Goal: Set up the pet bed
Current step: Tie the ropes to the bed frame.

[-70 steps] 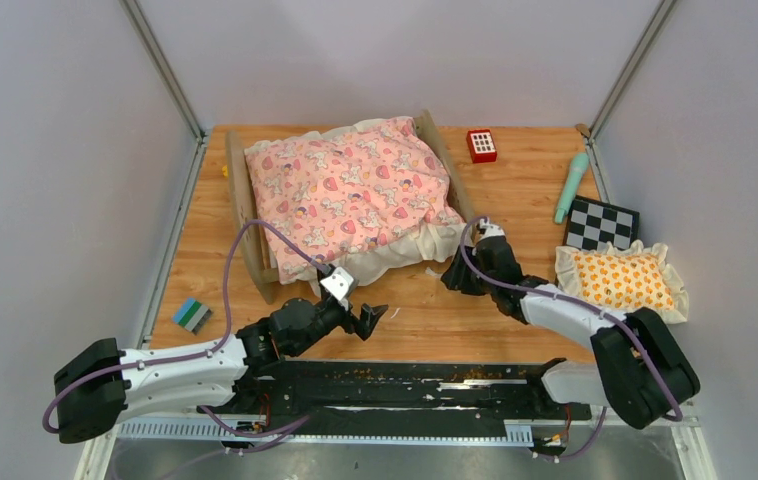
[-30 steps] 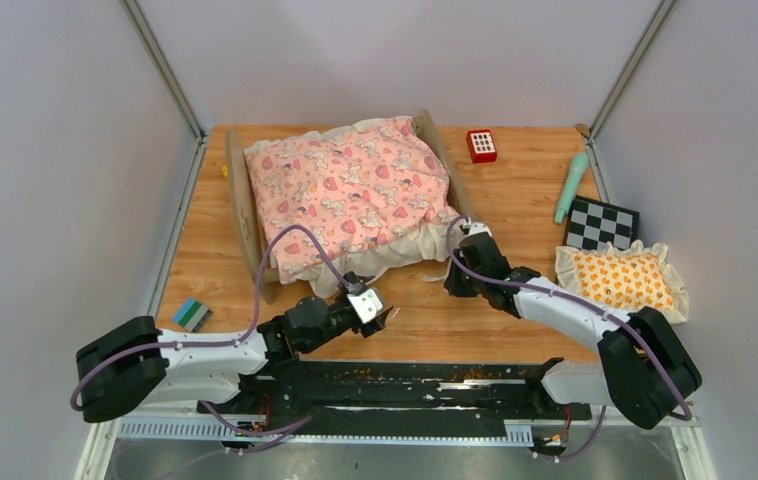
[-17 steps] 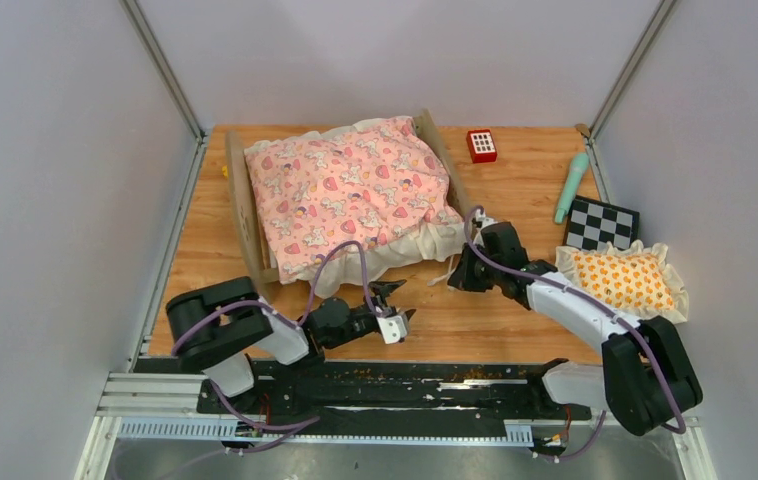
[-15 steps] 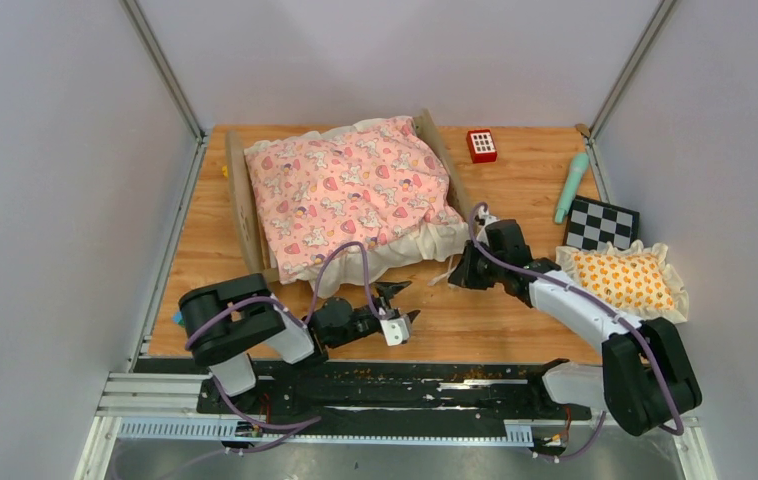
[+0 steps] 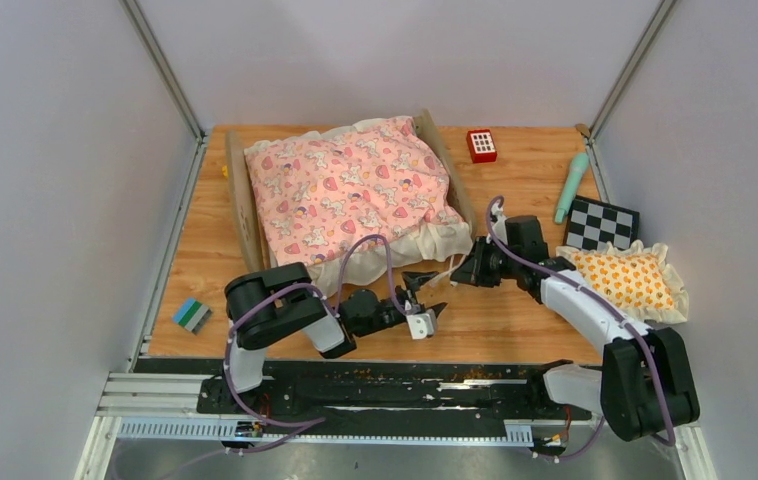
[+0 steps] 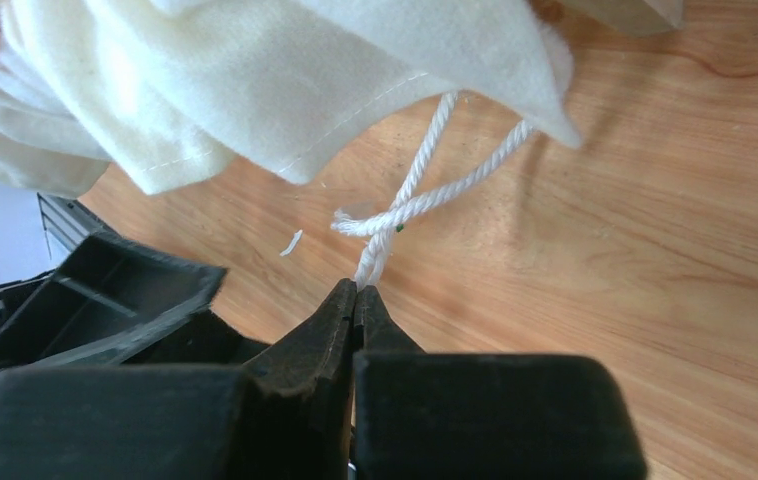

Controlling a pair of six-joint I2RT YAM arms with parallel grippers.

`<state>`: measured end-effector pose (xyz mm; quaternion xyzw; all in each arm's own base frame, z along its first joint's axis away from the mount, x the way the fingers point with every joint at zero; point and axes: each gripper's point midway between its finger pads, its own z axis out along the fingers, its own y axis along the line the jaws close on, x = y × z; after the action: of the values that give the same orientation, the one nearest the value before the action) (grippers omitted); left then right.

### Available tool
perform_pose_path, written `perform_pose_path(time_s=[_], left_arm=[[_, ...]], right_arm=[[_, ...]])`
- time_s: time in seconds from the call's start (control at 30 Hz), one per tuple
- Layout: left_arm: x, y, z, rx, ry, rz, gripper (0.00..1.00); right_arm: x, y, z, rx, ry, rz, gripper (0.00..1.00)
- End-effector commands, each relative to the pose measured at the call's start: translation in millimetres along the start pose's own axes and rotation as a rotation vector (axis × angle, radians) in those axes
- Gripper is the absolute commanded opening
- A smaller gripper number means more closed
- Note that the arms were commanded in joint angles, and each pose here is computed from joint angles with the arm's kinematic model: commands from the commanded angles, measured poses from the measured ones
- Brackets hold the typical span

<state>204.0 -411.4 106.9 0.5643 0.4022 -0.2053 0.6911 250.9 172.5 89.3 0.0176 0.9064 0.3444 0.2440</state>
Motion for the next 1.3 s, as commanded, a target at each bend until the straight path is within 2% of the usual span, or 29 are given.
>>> perform_pose_path(time_s=[0.0, 0.1, 0.27, 0.47, 1.27], left_arm=[[-25, 21, 16, -0.084, -0.119, 0.074, 0.75], [-15, 23, 24, -0.098, -0.09, 0.09, 0.72], [-5, 39, 30, -0.124, -0.104, 0.009, 0.69], [-2, 42, 39, -0.095, -0.12, 0.034, 0.68], [-4, 12, 53, 0.099, -0.149, 0.059, 0.54]], right_arm=[[-13, 22, -14, -0.084, -0.029, -0.02, 0.0], [-14, 25, -19, -0.099, -0.027, -0.022, 0.0], [-14, 24, -23, -0.098, -0.024, -0.031, 0.0], [-12, 22, -24, -0.104, -0.016, -0.024, 0.0], [-13, 26, -27, -0.155, -0.003, -0.003, 0.0]])
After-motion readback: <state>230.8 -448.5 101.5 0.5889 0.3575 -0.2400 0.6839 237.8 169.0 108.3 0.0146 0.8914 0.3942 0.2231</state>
